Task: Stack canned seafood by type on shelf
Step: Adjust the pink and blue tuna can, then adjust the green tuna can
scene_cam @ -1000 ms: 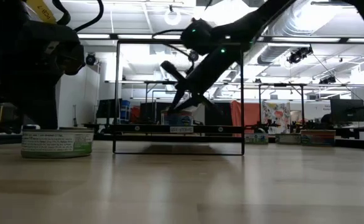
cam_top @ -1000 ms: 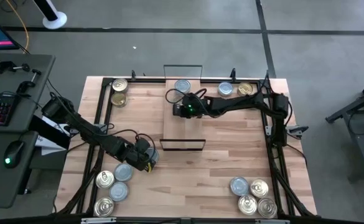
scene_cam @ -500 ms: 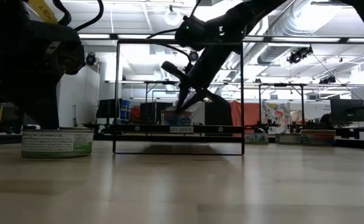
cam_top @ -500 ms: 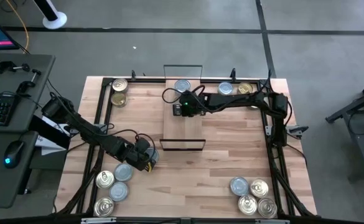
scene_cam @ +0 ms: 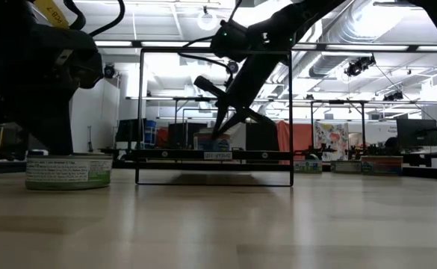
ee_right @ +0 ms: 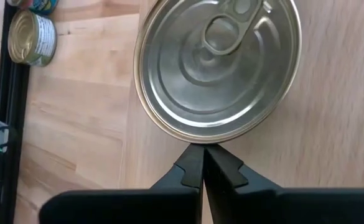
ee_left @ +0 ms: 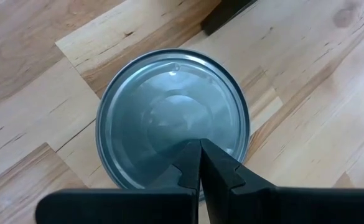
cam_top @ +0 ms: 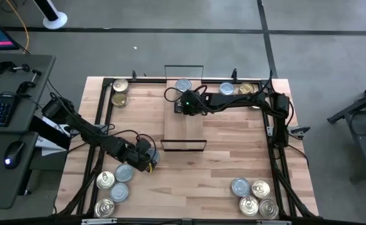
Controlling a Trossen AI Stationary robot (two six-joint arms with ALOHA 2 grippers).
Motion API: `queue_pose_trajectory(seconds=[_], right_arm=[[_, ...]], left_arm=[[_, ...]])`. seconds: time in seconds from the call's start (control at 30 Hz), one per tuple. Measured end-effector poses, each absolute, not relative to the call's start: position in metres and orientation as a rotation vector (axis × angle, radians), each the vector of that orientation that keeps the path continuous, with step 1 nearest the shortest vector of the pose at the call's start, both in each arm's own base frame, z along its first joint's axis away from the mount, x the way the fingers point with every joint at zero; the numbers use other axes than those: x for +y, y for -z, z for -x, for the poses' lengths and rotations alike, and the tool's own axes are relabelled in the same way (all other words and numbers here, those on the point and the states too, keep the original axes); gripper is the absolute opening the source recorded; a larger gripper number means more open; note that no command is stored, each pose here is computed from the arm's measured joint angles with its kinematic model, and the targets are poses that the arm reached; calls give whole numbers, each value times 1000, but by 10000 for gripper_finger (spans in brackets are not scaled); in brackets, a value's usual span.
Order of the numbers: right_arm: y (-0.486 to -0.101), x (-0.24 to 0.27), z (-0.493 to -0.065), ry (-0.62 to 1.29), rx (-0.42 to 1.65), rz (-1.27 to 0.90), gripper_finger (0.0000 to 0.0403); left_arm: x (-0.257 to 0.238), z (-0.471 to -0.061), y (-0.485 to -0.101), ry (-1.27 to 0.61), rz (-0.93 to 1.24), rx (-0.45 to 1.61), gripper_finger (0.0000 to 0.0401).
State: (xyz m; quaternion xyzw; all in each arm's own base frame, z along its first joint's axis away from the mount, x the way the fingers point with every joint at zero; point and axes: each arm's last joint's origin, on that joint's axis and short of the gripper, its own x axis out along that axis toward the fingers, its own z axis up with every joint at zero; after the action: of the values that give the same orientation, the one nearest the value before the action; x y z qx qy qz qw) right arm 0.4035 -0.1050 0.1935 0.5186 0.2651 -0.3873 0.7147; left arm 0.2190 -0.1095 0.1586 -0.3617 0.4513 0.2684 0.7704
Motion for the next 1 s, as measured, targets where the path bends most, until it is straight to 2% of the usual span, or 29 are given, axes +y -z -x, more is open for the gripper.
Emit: queue_pose_trajectory(seconds=[0.63, 0.83, 1.0], right_arm=[[-194, -123, -399, 896, 556, -1158, 0], [-200, -108, -396, 735, 724, -1098, 0], [-218, -86, -376, 704, 899, -952, 0]], left_arm=[[-110, -219, -159, -582, 786, 978, 0], [-110, -218, -159, -546, 780, 1028, 0], [-109, -212, -163, -517, 734, 1074, 0]])
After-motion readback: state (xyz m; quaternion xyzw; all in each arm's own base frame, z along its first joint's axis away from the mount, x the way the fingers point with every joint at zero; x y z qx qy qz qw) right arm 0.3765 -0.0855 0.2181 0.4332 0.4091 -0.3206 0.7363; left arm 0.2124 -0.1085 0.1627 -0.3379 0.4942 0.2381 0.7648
